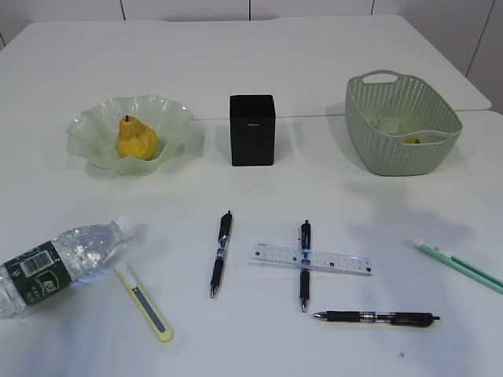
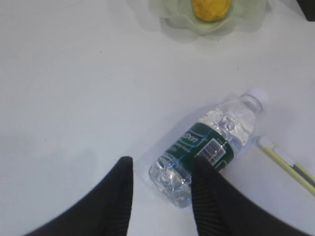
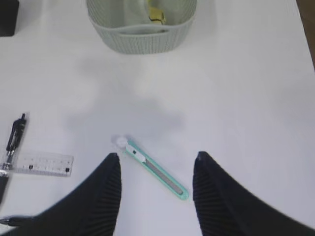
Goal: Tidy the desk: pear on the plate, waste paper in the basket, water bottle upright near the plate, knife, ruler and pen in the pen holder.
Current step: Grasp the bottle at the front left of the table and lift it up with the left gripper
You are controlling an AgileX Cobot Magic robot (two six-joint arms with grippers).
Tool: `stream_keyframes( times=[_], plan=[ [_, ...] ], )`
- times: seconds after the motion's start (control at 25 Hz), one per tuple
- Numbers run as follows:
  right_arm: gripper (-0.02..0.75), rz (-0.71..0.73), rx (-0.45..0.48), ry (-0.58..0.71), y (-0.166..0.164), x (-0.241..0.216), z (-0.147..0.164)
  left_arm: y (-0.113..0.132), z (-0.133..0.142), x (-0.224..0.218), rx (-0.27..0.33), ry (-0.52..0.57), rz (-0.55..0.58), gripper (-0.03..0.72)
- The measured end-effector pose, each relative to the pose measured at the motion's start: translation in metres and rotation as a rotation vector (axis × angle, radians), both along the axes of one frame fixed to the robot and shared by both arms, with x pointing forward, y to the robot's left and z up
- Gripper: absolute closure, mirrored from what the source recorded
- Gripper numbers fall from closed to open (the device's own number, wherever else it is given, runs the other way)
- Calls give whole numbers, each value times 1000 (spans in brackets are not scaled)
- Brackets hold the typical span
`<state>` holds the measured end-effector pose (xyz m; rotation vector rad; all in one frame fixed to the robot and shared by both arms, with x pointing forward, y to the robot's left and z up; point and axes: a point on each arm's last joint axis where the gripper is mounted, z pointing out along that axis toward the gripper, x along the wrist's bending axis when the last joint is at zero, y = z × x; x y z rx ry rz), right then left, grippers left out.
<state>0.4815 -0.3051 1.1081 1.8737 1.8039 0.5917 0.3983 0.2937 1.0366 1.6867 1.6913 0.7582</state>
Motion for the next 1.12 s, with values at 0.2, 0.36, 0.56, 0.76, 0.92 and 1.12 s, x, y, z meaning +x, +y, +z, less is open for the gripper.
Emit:
stream_keyframes(
  times=[0.2, 0.36, 0.56, 0.76, 0.92, 1.12],
  plan=[
    [351, 3, -3, 27, 0, -24, -23, 0, -6, -6, 2, 90, 3, 413],
    [351, 0, 7, 97, 1, -42, -43, 1, -7, -7, 9, 110, 2, 413],
    [351, -1, 11, 165, 1, -50, -55, -3, 4, -5, 10, 100, -19, 413],
    [351, -2, 4, 212, 1, -55, -56, -3, 13, -5, 14, 115, -19, 413],
    [305, -30, 17, 223, 1, -56, -57, -3, 13, -7, 15, 132, -20, 413],
    [146, -51, 17, 222, 0, -56, -57, -2, 13, -7, 19, 132, -20, 413]
  ],
)
